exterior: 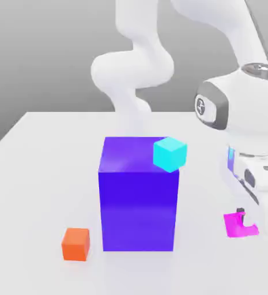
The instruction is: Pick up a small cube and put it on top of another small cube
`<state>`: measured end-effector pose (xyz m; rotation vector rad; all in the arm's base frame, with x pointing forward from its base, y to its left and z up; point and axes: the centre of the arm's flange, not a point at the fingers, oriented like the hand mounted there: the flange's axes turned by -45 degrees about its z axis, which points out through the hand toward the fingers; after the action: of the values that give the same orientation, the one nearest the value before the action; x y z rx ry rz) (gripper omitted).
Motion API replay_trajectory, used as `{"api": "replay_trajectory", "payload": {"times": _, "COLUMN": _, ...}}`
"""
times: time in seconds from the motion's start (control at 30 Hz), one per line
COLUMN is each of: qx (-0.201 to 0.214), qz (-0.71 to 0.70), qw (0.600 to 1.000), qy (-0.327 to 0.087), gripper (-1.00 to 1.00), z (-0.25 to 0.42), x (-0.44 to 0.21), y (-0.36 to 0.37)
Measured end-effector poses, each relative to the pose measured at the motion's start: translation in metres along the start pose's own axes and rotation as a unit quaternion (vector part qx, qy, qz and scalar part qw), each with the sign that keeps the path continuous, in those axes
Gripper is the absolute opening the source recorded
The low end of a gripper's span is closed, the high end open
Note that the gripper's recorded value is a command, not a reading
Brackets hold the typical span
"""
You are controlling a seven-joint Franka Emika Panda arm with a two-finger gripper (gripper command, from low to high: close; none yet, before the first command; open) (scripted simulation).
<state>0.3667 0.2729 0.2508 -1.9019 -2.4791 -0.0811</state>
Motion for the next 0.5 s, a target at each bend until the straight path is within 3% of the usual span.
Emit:
{"api": "replay_trajectory", "payload": {"times": 0.2, "qx": -0.003, "qz": -0.121, "qw": 0.993, "qy": -0.006, "gripper": -1.0, "z": -0.006, "x": 0.095, "y": -0.095}}
{"api": "replay_trajectory", "payload": {"times": 0.47, "qx": 0.019, "qz": -0.155, "qw": 0.987, "qy": -0.02, "gripper": -1.0, "z": 0.057, "x": 0.097, "y": -0.125}}
{"api": "replay_trajectory", "payload": {"times": 0.5, "qx": 0.019, "qz": -0.156, "qw": 0.987, "qy": -0.02, "gripper": 1.0, "z": 0.067, "x": 0.097, "y": -0.126}}
